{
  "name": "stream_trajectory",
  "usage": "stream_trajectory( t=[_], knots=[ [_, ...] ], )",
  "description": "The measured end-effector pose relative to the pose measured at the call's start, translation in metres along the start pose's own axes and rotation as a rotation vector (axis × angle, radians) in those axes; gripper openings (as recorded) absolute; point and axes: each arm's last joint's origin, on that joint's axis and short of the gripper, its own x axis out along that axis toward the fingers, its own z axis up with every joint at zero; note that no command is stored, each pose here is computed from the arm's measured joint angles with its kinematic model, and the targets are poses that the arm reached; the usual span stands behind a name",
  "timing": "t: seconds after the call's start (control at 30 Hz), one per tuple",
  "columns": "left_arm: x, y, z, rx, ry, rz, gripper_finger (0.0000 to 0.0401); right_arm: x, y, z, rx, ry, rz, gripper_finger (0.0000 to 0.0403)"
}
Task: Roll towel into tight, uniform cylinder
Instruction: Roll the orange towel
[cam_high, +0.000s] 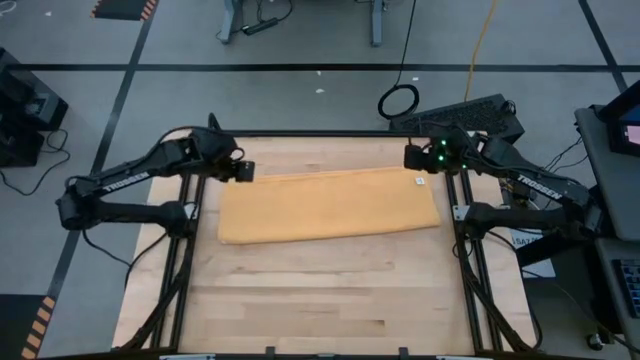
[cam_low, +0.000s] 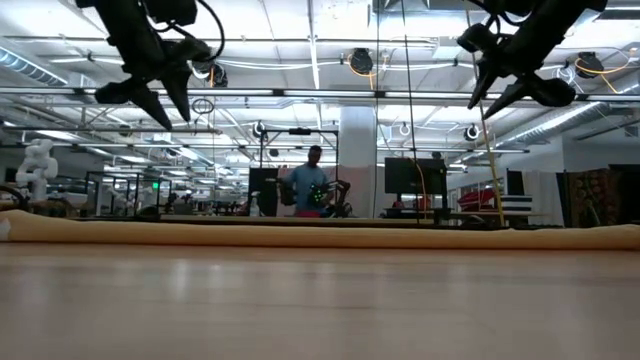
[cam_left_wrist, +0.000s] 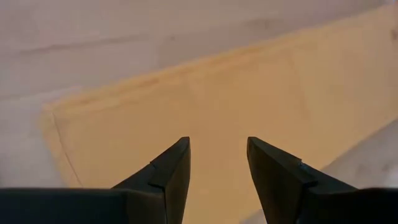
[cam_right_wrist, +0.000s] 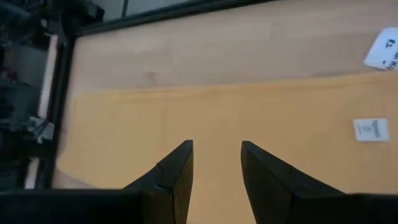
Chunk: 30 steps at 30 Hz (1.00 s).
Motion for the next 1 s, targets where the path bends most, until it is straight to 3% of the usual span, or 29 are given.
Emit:
stream_trajectory(
  t=[0.17,0.33,0.5,0.7,1.0],
  knots=[
    [0.025,-0.011,-0.013,0.076,0.07,0.012,0.0164,0.005,-0.007,-0.009,-0.043,0.136,-0.087,0.0125],
    [0.06,-0.014,-0.038,0.128,0.143,-0.005,0.0164,0.014,-0.006,-0.016,-0.01,0.203,-0.155,0.0125],
    [0.087,-0.003,-0.057,0.1,0.19,0.077,0.0164,0.033,0.005,-0.017,0.016,0.208,-0.158,0.0125],
    [0.108,0.005,-0.073,0.075,0.215,0.103,0.0164,0.063,0.014,-0.021,-0.1,0.275,-0.188,0.0125],
    [0.127,0.013,-0.083,0.004,0.276,0.156,0.0163,0.115,0.007,-0.026,-0.249,0.391,-0.376,0.0125]
  ],
)
